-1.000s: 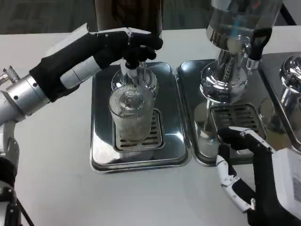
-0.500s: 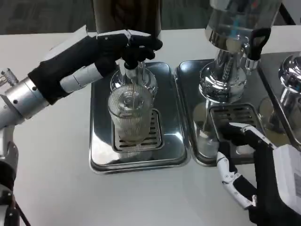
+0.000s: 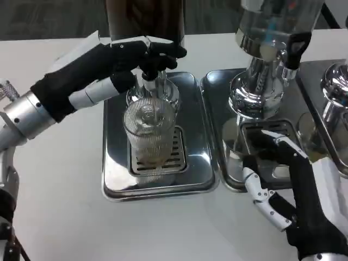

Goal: Grasp the cup under the faucet to collect the drink, then remove the cup.

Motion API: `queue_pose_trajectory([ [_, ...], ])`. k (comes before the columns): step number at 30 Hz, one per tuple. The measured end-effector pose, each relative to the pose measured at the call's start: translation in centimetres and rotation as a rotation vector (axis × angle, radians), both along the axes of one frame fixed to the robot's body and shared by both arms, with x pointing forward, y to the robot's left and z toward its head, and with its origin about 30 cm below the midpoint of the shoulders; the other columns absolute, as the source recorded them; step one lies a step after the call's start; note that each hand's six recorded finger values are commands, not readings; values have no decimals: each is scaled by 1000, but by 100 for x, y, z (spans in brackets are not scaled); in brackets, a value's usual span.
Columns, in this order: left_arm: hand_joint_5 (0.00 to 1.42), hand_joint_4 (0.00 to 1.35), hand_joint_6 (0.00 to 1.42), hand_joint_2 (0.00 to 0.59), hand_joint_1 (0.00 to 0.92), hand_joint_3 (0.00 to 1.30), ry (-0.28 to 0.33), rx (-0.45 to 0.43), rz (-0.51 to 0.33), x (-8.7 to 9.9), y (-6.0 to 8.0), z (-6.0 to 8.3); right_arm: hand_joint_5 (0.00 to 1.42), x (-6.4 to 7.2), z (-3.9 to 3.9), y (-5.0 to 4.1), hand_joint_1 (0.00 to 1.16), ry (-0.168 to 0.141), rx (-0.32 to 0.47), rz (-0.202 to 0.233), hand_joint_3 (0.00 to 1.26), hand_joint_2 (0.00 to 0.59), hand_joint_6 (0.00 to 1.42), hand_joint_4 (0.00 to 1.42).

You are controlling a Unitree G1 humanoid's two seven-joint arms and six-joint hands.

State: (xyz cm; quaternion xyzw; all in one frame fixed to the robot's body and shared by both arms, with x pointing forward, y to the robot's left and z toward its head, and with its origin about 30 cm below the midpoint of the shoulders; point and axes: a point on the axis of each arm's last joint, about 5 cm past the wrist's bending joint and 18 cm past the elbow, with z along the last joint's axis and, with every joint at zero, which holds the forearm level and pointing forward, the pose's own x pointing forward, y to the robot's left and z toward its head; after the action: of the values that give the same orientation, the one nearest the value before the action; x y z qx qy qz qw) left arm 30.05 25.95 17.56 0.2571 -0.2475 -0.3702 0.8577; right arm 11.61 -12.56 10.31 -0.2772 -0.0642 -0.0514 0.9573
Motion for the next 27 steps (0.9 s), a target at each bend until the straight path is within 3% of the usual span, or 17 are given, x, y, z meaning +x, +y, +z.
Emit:
queue_pose_trajectory([
  [4,269,219,286,74,0,301,-9,9,3,-5,5,5,344,55,25,-5,548,0,41,30,291,340,303,288],
  [10,269,218,286,74,0,297,-19,23,7,-11,10,13,293,152,31,-22,544,38,113,86,247,301,269,227],
  [16,269,218,286,74,0,297,-20,26,11,-11,10,13,253,244,73,-38,540,48,175,144,206,283,231,180],
  [27,269,218,286,74,0,296,-30,34,15,-20,19,16,149,410,112,-45,579,67,204,236,129,256,144,109],
])
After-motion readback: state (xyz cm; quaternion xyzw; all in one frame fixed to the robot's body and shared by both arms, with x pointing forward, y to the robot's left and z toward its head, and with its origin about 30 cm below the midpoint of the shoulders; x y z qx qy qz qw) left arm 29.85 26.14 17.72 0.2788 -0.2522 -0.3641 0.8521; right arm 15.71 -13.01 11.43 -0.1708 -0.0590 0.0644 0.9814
